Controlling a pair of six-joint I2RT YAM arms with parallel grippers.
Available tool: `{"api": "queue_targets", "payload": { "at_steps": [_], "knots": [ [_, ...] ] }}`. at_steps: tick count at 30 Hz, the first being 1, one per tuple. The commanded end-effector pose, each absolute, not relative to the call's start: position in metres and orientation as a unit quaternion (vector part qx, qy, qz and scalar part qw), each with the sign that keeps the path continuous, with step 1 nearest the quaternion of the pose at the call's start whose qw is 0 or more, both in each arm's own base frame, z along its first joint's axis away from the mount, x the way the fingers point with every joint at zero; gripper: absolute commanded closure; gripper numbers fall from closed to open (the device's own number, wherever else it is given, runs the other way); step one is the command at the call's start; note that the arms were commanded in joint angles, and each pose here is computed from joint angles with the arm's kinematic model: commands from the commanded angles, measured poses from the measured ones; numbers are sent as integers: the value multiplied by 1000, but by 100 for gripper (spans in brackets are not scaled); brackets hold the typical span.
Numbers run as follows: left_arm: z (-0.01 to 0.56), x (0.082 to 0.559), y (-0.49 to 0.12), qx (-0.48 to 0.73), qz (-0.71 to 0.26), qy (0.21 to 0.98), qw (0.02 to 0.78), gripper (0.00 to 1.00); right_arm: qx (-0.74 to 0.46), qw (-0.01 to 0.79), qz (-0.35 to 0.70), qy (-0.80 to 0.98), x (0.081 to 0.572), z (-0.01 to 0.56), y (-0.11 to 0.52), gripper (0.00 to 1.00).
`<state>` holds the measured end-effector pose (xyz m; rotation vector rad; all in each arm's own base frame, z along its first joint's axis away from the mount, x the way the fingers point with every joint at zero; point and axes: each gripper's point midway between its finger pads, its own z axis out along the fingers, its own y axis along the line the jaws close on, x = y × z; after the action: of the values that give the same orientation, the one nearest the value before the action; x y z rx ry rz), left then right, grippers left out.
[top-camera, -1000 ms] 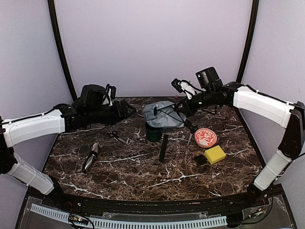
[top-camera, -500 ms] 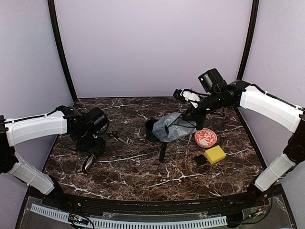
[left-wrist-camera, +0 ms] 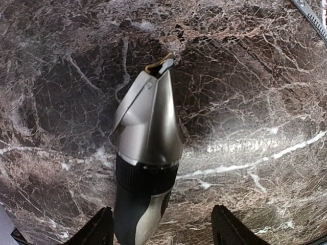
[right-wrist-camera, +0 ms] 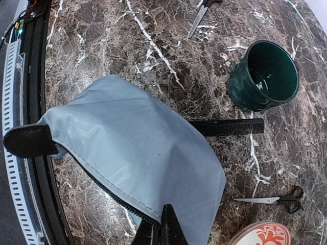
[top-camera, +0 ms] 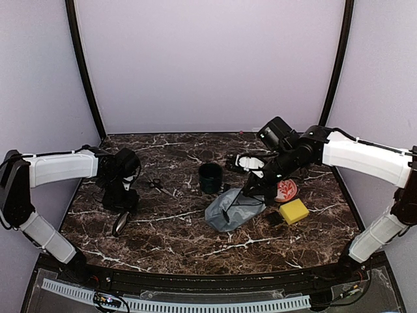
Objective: Sort the hair-cutting tools
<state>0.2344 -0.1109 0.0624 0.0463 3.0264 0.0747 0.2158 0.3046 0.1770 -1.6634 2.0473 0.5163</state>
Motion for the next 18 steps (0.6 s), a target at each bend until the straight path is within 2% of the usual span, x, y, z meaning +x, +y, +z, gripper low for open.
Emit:
{"api": "queue_targets", "payload": {
  "at_steps": [1,6,10,14,18],
  "knots": [
    [48,238,-111,44,18,998,37,36,-613,212,205,733,207,171,322,100],
    [36,248,-111,48,24,998,19,42,-599,198,196,751,214,160,325,100],
    [29,254,-110,46,31,998,12,50,-599,190,201,751,209,156,326,100],
    [23,258,-106,48,49,998,9,44,-599,189,199,752,210,153,325,100],
    [20,265,-105,49,62,997,12,43,-600,169,202,755,208,140,328,100]
  ]
}}
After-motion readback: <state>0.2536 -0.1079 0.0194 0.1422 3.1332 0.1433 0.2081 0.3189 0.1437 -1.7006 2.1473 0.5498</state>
